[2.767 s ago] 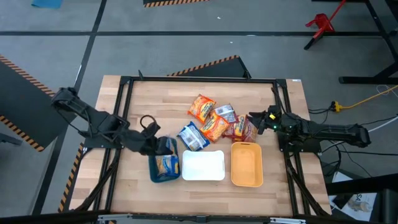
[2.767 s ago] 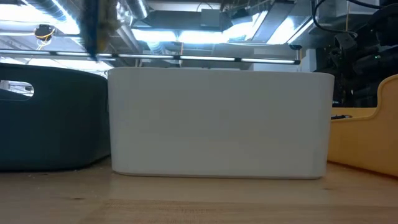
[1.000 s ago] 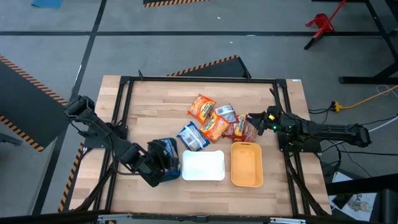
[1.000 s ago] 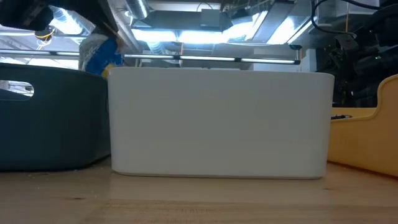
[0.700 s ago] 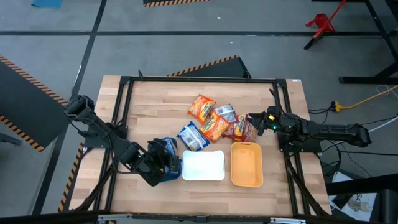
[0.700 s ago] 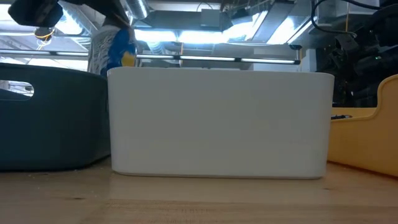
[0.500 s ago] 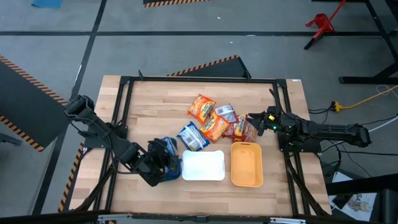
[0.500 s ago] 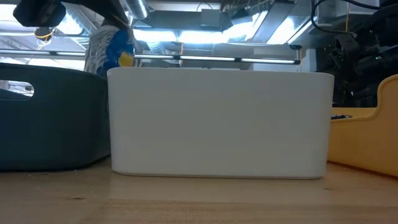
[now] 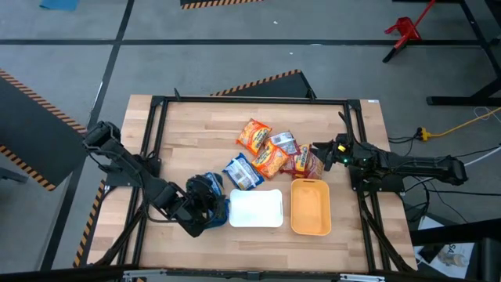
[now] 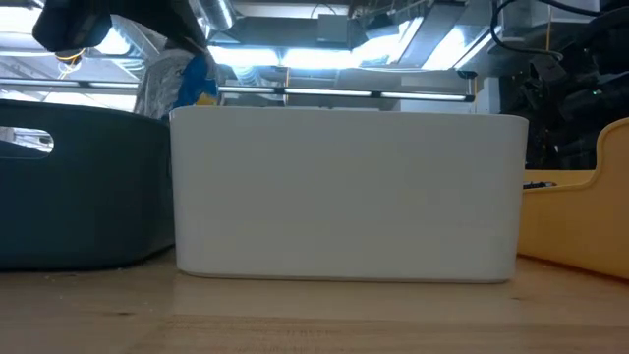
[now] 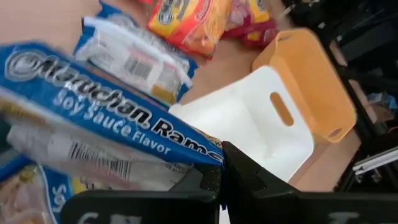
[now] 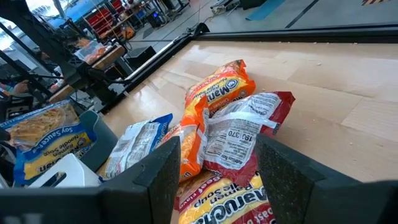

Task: Sort Maruchan noodles
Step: Put the right blue noodle pack into the blue bin

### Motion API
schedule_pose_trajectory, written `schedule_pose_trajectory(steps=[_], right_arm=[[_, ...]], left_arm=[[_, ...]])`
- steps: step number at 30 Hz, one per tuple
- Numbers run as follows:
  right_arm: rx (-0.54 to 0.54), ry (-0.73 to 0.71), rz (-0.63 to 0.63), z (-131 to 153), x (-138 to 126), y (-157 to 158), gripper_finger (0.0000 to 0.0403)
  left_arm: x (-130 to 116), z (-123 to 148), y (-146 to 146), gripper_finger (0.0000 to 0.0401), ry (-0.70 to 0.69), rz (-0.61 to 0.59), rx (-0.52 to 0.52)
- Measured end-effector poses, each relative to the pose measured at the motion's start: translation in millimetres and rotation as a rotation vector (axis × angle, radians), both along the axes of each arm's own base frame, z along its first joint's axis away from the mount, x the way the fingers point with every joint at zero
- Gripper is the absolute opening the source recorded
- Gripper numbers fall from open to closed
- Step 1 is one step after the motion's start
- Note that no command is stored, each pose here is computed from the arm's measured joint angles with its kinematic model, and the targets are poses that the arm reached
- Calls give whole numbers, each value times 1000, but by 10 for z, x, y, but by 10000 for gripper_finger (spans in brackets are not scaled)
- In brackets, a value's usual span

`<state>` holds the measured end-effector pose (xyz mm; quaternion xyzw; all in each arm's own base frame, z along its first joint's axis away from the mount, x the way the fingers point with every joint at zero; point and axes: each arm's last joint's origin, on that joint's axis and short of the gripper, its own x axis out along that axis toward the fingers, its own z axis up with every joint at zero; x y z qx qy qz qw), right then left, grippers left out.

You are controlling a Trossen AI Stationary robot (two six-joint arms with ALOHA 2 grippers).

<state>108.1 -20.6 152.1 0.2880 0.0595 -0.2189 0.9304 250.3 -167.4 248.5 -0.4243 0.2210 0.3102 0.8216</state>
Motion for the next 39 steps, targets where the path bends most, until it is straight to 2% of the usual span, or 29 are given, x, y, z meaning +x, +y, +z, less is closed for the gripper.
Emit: schedule_pose_trajectory(steps=[9,15,22,39], right_arm=[[0,0,0,-1,0,0,195],[1,0,2,-1,0,1,195],[2,0,7,-2,1,2,195],[2,0,7,-2,1,2,195]], left_arm=[[0,-61,-44,0,45,-31,-25],[-24,-91,-64,0,124,-68,-128],[-147,-148,-61,17,214,41,-228],[-231,-153,-148,27,134,274,-445]])
